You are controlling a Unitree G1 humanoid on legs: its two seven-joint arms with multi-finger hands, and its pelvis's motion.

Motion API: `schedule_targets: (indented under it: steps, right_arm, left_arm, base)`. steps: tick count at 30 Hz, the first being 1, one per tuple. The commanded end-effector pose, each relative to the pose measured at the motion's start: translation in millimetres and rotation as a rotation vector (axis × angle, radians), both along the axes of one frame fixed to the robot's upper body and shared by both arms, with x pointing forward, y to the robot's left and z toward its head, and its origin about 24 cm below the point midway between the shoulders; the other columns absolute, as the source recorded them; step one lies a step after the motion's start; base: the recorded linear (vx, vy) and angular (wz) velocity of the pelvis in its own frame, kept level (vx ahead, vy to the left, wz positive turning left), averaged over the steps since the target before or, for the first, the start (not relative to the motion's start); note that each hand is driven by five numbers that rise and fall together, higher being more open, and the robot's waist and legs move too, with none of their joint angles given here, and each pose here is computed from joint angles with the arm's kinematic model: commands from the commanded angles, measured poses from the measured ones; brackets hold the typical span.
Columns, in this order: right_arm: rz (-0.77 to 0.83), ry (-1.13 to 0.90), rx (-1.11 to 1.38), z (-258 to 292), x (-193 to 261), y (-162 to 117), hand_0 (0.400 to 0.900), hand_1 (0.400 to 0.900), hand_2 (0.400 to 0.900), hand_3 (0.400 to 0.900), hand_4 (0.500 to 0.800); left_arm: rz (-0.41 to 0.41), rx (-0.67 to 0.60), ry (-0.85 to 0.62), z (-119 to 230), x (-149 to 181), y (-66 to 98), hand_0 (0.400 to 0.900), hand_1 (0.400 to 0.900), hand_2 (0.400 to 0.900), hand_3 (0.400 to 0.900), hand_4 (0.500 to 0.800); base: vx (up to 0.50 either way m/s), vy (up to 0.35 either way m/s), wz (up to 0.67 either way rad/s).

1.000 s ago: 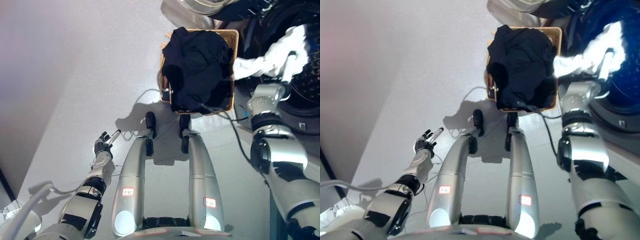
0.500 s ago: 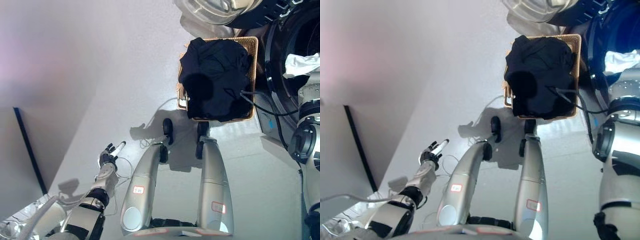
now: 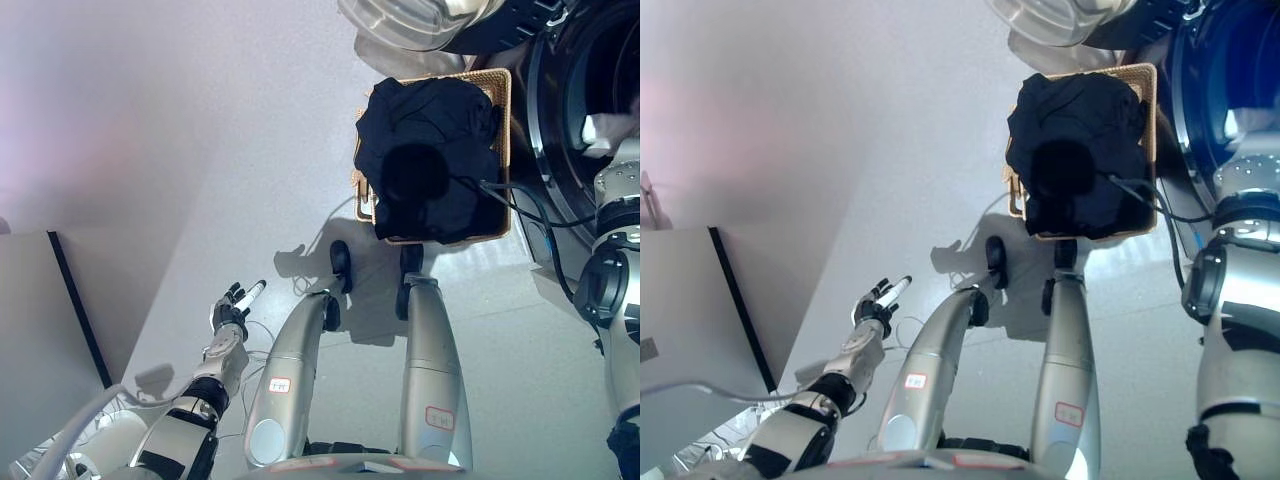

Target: Put the clothes in the basket into the washing machine.

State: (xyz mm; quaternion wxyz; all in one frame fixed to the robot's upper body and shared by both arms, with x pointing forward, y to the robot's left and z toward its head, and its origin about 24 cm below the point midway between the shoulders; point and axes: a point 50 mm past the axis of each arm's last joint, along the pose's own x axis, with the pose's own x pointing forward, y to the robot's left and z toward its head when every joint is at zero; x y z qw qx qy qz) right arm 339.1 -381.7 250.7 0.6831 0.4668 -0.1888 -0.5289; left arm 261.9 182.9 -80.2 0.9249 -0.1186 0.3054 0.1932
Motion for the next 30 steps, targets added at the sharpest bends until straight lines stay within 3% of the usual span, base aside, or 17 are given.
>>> schedule_targets:
  steps: [1, 9, 15, 20, 25, 30]
  right_arm:
    - [-0.041, -0.011, -0.201, -5, -6, 1, 0.9, 0.9, 0.9, 0.9, 0.8]
    - [0.218, 0.043, -0.266, -96, 12, 87, 0.9, 0.9, 0.9, 0.9, 0.8]
    - [0.452, 0.225, -0.236, -197, -22, 143, 0.9, 0.9, 0.9, 0.9, 0.8]
    - [0.668, 0.66, -0.33, -277, -60, 138, 0.9, 0.9, 0.9, 0.9, 0.8]
    - [0.991, 1.359, -0.639, -345, -122, 120, 0.9, 0.9, 0.9, 0.9, 0.8]
    - [1.187, 1.681, -0.586, -383, -184, 117, 0.9, 0.9, 0.9, 0.9, 0.8]
  left_arm:
    - [0.063, 0.082, 0.165, -28, -37, 21.4, 0.9, 0.9, 0.9, 0.9, 0.8]
    - [0.137, 0.059, 0.213, -32, -43, 25.8, 0.9, 0.9, 0.9, 0.9, 0.8]
    - [0.171, 0.041, 0.278, -42, -59, 28.6, 0.9, 0.9, 0.9, 0.9, 0.8]
    - [0.114, 0.066, 0.31, -49, -74, 36.9, 0.9, 0.9, 0.9, 0.9, 0.8]
    - [0.019, 0.138, 0.36, -53, -88, 54.2, 0.9, 0.9, 0.9, 0.9, 0.8]
    - [-0.034, 0.186, 0.465, -62, -113, 62.6, 0.9, 0.9, 0.9, 0.9, 0.8]
  base:
    - [-0.048, 0.014, -0.03]
    - [-0.027, 0.047, -0.09]
    - [0.016, 0.096, -0.11]
    - [0.046, 0.11, -0.03]
    - [0.054, 0.06, 0.12]
    - [0.086, 0.034, 0.11]
